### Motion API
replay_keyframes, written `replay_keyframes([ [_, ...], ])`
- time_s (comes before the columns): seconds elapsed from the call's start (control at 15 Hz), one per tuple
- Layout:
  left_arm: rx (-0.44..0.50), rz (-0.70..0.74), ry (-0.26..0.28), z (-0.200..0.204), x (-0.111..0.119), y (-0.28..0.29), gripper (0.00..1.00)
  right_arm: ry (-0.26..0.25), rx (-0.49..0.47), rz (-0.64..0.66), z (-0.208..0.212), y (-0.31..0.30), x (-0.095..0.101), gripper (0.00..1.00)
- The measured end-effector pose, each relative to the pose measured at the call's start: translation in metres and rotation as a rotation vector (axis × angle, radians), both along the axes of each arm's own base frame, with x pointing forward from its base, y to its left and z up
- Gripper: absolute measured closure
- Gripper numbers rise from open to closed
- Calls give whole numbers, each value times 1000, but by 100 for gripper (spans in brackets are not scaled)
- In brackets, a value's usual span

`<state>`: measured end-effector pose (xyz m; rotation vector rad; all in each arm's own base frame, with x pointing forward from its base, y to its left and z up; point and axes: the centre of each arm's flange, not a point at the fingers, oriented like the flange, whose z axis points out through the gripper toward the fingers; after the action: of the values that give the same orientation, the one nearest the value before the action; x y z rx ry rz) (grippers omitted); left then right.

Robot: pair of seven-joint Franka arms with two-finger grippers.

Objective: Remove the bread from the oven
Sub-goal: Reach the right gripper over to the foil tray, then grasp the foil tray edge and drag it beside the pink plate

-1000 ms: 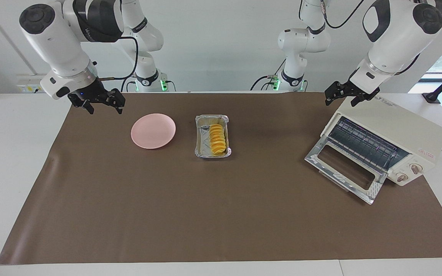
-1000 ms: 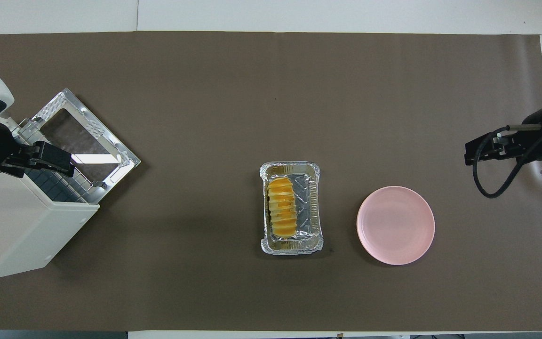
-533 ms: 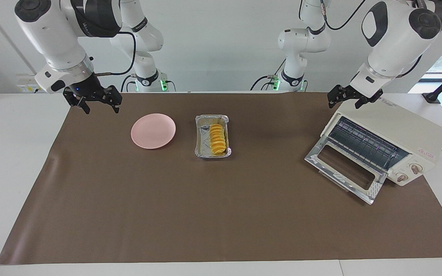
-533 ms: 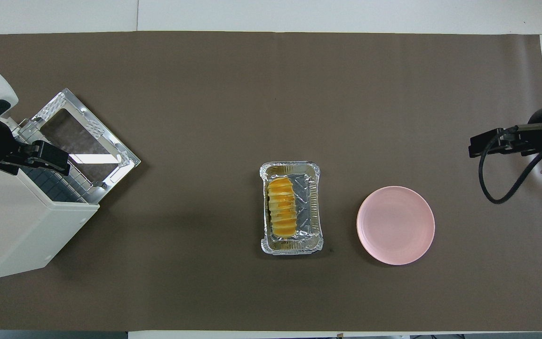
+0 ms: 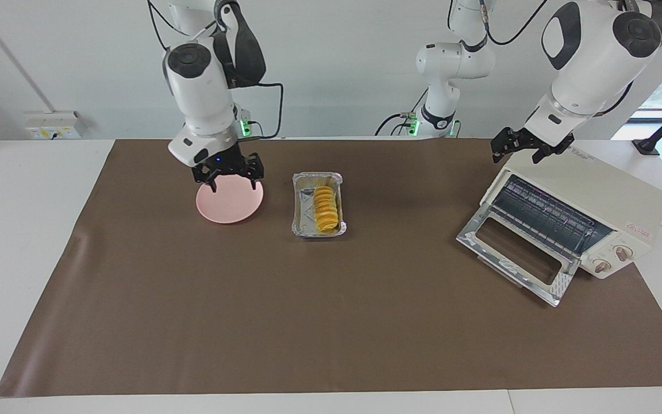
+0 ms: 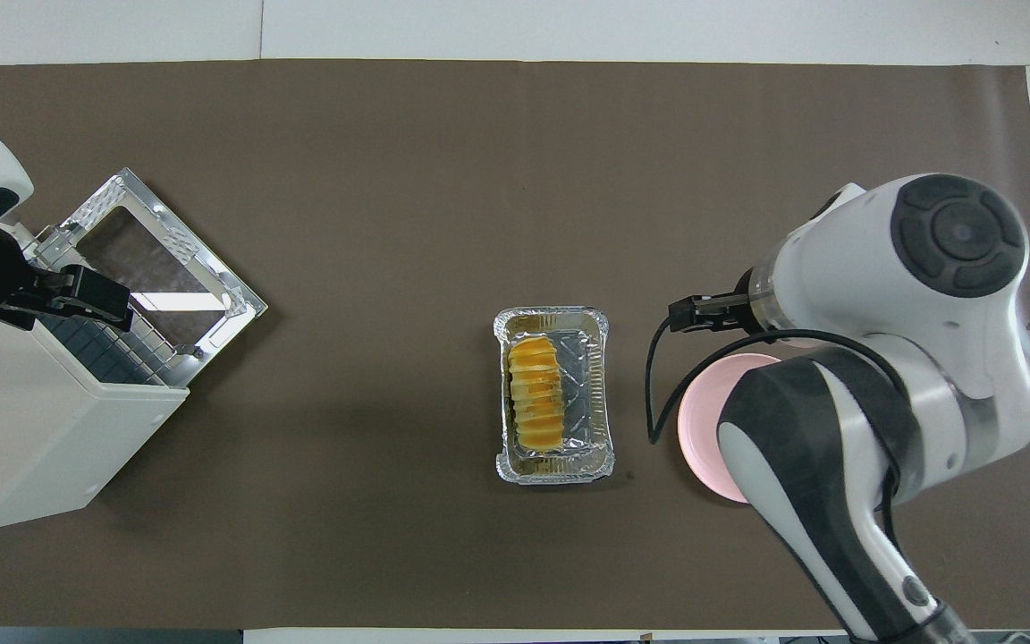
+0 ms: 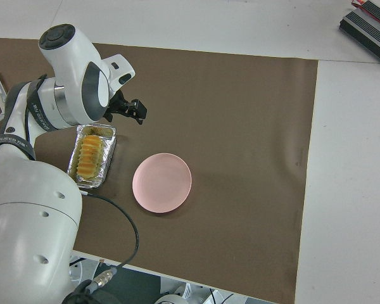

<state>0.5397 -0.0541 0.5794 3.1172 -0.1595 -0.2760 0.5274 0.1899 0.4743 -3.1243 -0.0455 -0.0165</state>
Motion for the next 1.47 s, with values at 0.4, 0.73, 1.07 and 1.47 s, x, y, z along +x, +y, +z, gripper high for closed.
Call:
replay_keyframes([
  [0.4,-1,4,-8,4,0,2,0,-29,36,-85,-59,74,4,0],
  [0.73,-1,6,-9,4,1,3,0,21,13,-86,-92,89,-13,0],
  [1.07,-1,6,-9,4,1,3,0,35,12,-77,-123,105,-32,0],
  [1.47,-1,6,-9,4,1,3,0,90,62,-139,-143,101,-44,0],
])
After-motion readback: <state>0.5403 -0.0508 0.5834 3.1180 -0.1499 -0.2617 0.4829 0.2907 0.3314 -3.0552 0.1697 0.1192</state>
